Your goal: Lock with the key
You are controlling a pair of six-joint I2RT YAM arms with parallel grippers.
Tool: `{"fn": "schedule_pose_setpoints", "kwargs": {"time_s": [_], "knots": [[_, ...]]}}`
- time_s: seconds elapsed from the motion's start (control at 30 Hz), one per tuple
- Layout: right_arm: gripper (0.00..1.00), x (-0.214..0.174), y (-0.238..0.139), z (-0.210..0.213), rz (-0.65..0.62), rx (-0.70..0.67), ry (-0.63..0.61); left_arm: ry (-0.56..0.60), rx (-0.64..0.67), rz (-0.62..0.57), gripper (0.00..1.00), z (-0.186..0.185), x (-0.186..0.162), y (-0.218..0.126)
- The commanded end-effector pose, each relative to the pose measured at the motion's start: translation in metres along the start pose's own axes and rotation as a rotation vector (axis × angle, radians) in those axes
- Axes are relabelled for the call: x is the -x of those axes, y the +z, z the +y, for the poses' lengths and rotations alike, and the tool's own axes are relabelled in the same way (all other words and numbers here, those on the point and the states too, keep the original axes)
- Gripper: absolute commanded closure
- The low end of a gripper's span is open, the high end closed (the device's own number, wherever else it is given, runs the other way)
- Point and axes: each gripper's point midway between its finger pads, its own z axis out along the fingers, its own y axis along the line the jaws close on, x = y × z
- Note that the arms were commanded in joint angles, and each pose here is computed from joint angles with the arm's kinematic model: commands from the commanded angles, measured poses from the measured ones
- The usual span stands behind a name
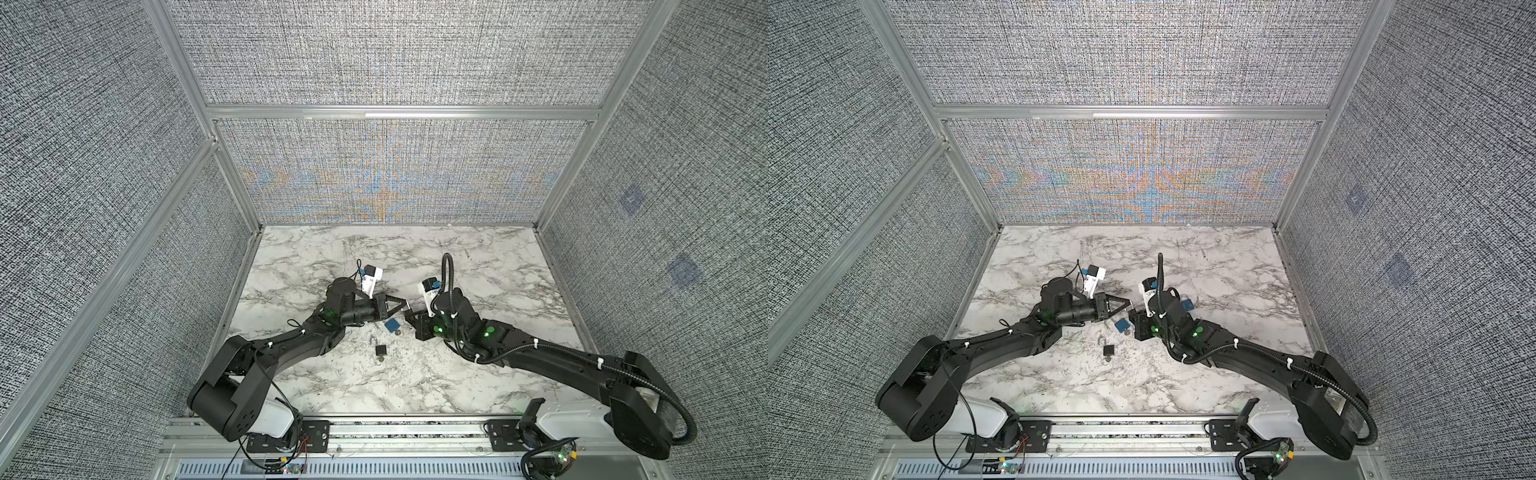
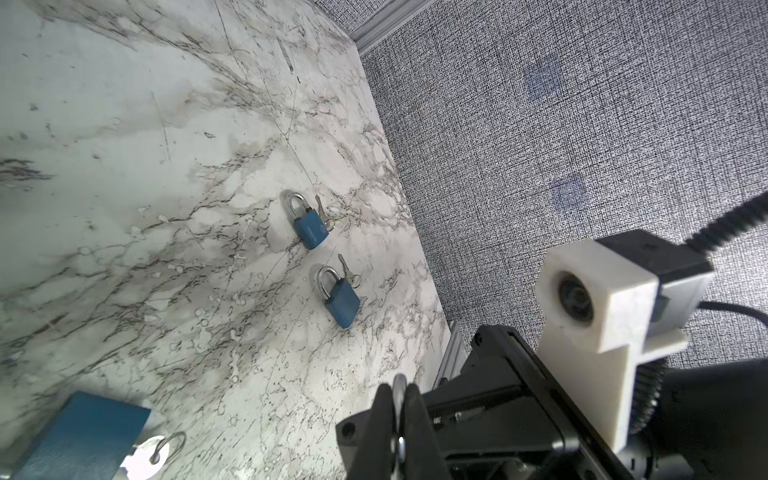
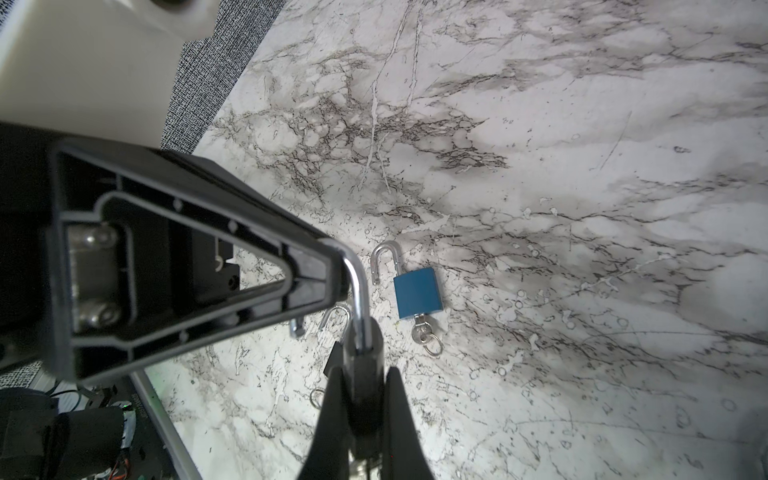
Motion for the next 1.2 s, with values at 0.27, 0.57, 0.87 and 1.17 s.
{"fn": "schedule_pose_setpoints", "kwargs": {"time_s": [0.27,0.57,0.87,1.17], "knots": [[1.0,0.003,-0.016,0.015,0.026,0.129,0.043,0.066,0.037,-0.002,0.72,-0.003,0.006,-0.003],[1.0,-0.001,-0.038,0.02,0.094,0.319,0.1,0.129,0.073,-0.029,0.56,-0.006,0.02,-0.021],[1.0,0.0,-0.052,0.028,0.156,0.471,0.131,0.275,-0.05,0.057,0.56,-0.037,0.008,-0.027],[1.0,0.002,-0.048,0.042,0.212,0.56,0.149,0.319,-0.011,0.14,0.56,-0.034,-0.003,-0.021]]}}
